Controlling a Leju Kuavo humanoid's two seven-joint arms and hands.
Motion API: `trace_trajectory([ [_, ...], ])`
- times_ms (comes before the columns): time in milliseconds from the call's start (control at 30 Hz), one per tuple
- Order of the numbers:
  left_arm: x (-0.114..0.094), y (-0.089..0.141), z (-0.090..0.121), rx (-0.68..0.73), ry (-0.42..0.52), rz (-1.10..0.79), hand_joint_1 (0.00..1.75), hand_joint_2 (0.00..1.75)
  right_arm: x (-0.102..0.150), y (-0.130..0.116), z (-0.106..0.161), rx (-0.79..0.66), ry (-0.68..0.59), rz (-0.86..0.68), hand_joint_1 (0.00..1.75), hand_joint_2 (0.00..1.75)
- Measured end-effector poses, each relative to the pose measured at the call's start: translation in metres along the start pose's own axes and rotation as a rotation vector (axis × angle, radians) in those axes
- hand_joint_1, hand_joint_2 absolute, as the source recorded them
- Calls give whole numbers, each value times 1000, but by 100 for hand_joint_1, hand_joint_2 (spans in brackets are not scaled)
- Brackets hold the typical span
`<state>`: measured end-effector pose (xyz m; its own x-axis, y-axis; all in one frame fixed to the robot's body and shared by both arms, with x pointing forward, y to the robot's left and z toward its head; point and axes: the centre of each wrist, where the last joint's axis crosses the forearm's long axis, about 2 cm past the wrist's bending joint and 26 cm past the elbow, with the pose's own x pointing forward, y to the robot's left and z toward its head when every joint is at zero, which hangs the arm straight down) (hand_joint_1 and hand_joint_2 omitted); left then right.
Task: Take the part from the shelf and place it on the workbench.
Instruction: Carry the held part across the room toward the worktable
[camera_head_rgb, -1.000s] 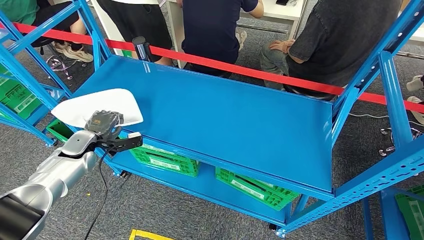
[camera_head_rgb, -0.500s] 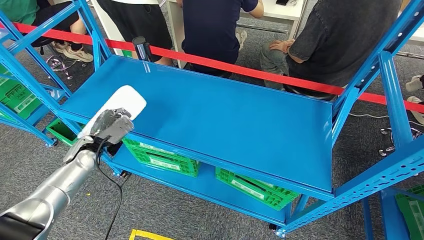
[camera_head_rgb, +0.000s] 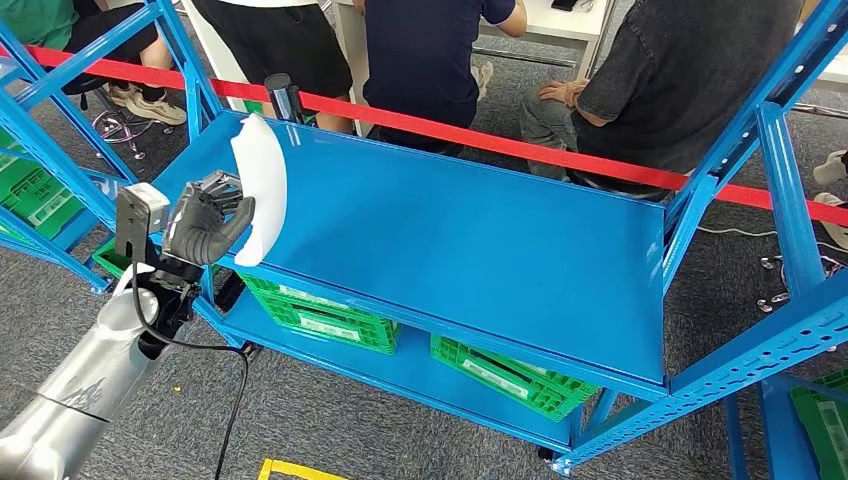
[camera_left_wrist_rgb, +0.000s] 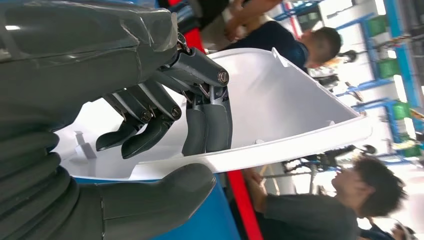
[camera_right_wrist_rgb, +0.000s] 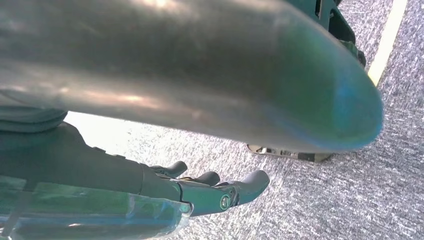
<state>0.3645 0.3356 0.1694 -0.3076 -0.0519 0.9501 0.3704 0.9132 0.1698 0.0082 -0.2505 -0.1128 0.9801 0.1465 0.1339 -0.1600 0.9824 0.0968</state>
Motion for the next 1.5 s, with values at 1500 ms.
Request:
trace_trajectory([
  [1500, 84, -52, 46, 10, -446, 161, 175, 175, 4, -6, 0, -18, -13, 104, 0, 0],
])
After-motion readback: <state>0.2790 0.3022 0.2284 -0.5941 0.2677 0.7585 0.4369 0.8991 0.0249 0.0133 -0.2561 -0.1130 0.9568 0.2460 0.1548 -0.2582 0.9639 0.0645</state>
